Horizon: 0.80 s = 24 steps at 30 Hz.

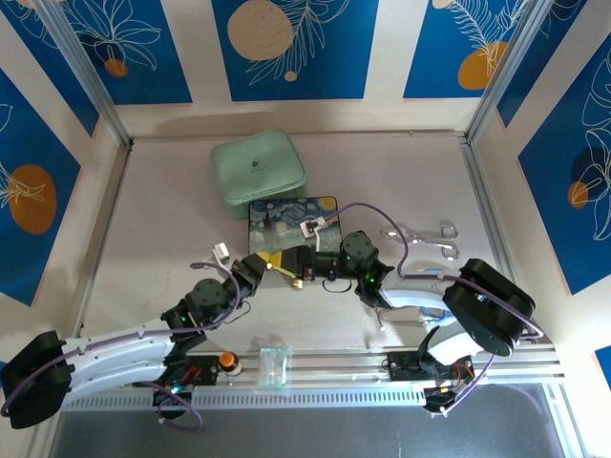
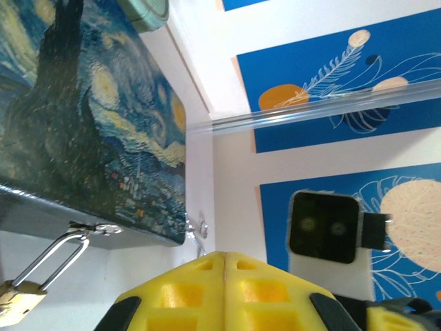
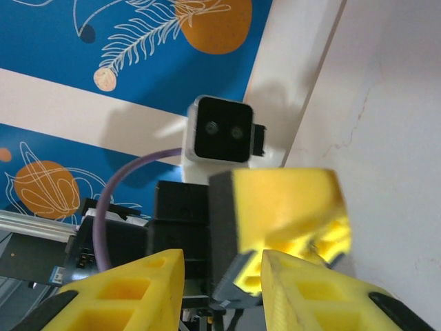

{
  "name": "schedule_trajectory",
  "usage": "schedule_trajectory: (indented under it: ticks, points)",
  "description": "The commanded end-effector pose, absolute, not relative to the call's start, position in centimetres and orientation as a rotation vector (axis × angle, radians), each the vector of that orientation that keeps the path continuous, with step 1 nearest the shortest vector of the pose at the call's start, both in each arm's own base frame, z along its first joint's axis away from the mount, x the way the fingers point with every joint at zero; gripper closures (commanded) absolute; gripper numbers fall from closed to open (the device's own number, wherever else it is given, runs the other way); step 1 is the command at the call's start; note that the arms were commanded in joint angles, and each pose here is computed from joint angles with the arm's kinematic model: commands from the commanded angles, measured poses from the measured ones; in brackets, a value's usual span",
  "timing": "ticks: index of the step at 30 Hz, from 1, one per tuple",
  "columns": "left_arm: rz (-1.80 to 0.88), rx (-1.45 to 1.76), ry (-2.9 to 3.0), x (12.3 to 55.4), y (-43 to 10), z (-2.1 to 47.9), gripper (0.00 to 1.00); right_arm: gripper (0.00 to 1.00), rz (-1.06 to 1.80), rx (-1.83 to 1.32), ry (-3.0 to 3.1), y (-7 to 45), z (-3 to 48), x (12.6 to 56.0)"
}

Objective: Unlock the padlock with the key

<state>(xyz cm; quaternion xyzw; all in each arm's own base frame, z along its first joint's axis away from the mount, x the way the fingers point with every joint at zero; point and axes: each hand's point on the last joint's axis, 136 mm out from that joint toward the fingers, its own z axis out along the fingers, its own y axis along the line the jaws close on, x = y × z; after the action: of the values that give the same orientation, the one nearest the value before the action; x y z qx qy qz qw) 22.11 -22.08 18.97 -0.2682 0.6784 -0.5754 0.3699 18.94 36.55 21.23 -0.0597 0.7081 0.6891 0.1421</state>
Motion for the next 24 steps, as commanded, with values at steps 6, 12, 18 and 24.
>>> schedule_trajectory:
  ticks: [6, 12, 18, 24]
  points:
    - [-1.515, -0.687, 1.599, 22.3, -20.9, 22.5, 1.0, 0.63, 1.864, -0.117, 2.074, 35.5, 20.4, 19.8]
    - [-1.554, -0.624, 1.571, 22.2, -21.7, 23.8, 1.0, 0.65, 1.947, -0.156, 2.039, 36.8, 21.7, 19.3]
    - [-1.552, -0.614, 1.566, 22.3, -21.9, 24.4, 1.0, 0.72, 2.003, -0.174, 1.993, 37.6, 22.4, 18.9]
    - [-1.557, -0.626, 1.561, 22.3, -21.8, 24.0, 1.0, 0.8, 2.003, -0.166, 1.992, 37.7, 22.3, 18.9]
